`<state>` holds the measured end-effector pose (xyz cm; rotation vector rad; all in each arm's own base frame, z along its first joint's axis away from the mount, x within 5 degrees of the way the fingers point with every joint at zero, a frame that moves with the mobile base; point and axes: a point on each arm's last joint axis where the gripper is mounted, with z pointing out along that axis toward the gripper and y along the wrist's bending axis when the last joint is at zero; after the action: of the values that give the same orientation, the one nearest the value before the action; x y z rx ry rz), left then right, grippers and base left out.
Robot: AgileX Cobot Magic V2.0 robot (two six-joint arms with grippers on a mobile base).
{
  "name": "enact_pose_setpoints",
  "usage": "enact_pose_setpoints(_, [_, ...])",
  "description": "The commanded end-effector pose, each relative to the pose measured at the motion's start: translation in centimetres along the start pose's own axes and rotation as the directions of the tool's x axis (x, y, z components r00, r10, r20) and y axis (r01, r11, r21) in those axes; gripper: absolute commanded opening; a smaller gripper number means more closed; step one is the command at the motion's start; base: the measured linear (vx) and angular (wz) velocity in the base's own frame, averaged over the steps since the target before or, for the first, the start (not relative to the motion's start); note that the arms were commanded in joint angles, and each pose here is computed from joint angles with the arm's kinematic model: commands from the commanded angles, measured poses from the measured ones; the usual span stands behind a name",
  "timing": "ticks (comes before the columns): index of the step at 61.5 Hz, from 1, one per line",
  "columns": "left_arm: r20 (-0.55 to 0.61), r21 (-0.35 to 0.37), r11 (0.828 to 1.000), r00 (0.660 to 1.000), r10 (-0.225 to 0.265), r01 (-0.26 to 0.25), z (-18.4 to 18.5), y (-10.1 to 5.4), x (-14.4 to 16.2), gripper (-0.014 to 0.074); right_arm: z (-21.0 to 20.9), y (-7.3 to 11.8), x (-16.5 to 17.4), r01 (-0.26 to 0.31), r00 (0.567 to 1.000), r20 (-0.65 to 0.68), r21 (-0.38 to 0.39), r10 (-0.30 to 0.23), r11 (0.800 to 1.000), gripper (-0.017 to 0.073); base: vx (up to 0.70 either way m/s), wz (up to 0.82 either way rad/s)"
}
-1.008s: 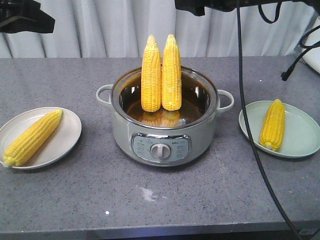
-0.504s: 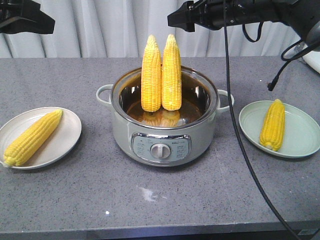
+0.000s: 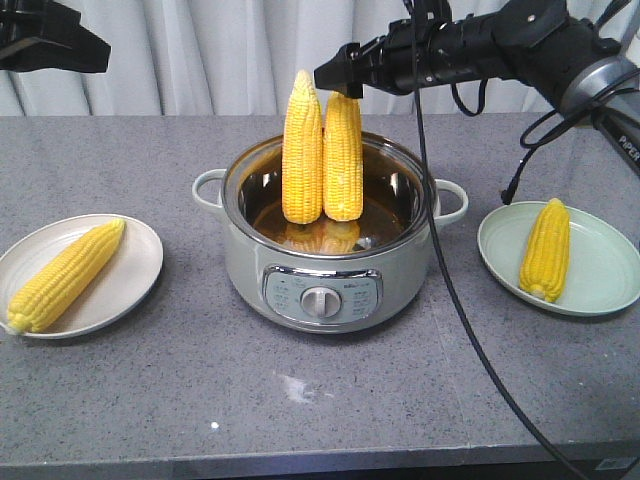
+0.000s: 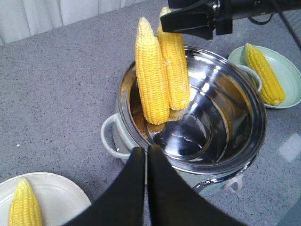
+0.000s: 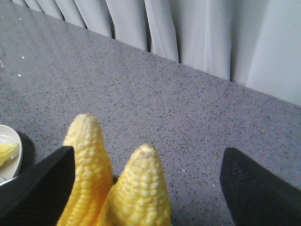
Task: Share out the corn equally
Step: 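Move the right gripper over a pot cob and grasp it, then lift the cob out of the pot with the right gripper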
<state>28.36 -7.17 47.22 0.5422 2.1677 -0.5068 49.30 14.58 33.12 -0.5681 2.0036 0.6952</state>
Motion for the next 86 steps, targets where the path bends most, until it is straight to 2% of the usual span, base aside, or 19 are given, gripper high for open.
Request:
enact_pose_setpoints(1, [0.111, 0.010, 1.000, 0.994, 0.007, -0.008, -2.1, -1.2, -1.1, -0.0008, -2.3, 1.3, -2.7, 0.020, 0.995, 0.097, 0.004, -0.021, 1.000, 0.0594, 0.00, 0.00])
enact_pose_setpoints(10, [0.111, 0.010, 1.000, 0.994, 0.007, -0.008, -2.1, -1.2, -1.1, -0.0008, -1.8, 1.0, -2.0, 0.026, 0.998, 0.055, -0.006, -0.025, 1.000, 0.0578, 0.00, 0.00])
enact_pose_setpoints(19, [0.111, 0.010, 1.000, 0.994, 0.007, -0.008, -2.1, -1.2, -1.1, -0.0008, -1.9, 1.0, -1.9, 0.032, 0.999, 0.043, -0.005, -0.031, 0.999, 0.0485, 0.00, 0.00])
enact_pose_setpoints(36, [0.111, 0.010, 1.000, 0.994, 0.007, -0.008, -2.1, -1.2, -1.1, -0.0008, -1.9, 1.1, -1.7, 0.039, 0.999, 0.024, -0.018, -0.038, 0.999, 0.0143, 0.00, 0.00])
enact_pose_setpoints(46, [0.112, 0.009, 1.000, 0.994, 0.007, -0.008, -2.1, -1.2, -1.1, -0.0008, -1.9, 1.2, -1.7, 0.059, 0.998, 0.027, -0.019, -0.059, 0.998, -0.0015, 0.00, 0.00])
enact_pose_setpoints(52, [0.112, 0.009, 1.000, 0.994, 0.007, -0.008, -2.1, -1.2, -1.1, -0.0008, -2.3, 1.4, -2.2, 0.063, 0.997, 0.045, -0.020, -0.062, 0.998, -0.0009, 0.00, 0.00])
enact_pose_setpoints(61, [0.112, 0.009, 1.000, 0.994, 0.007, -0.008, -2.1, -1.2, -1.1, -0.0008, -3.5, 2.0, -3.4, 0.102, 0.989, 0.106, 0.007, -0.102, 0.995, -0.0008, 0.00, 0.00])
enact_pose_setpoints(72, [0.113, 0.009, 1.000, 0.994, 0.007, -0.008, -2.1, -1.2, -1.1, -0.0008, -5.1, 2.5, -5.0, 0.114, 0.975, 0.185, 0.060, -0.124, 0.992, -0.0008, 0.00, 0.00])
enact_pose_setpoints(86, [0.111, 0.009, 1.000, 0.994, 0.006, -0.008, -2.1, -1.1, -1.1, -0.0008, -7.0, 3.4, -6.5, 0.130, 0.958, 0.245, 0.089, -0.148, 0.987, -0.0008, 0.00, 0.00])
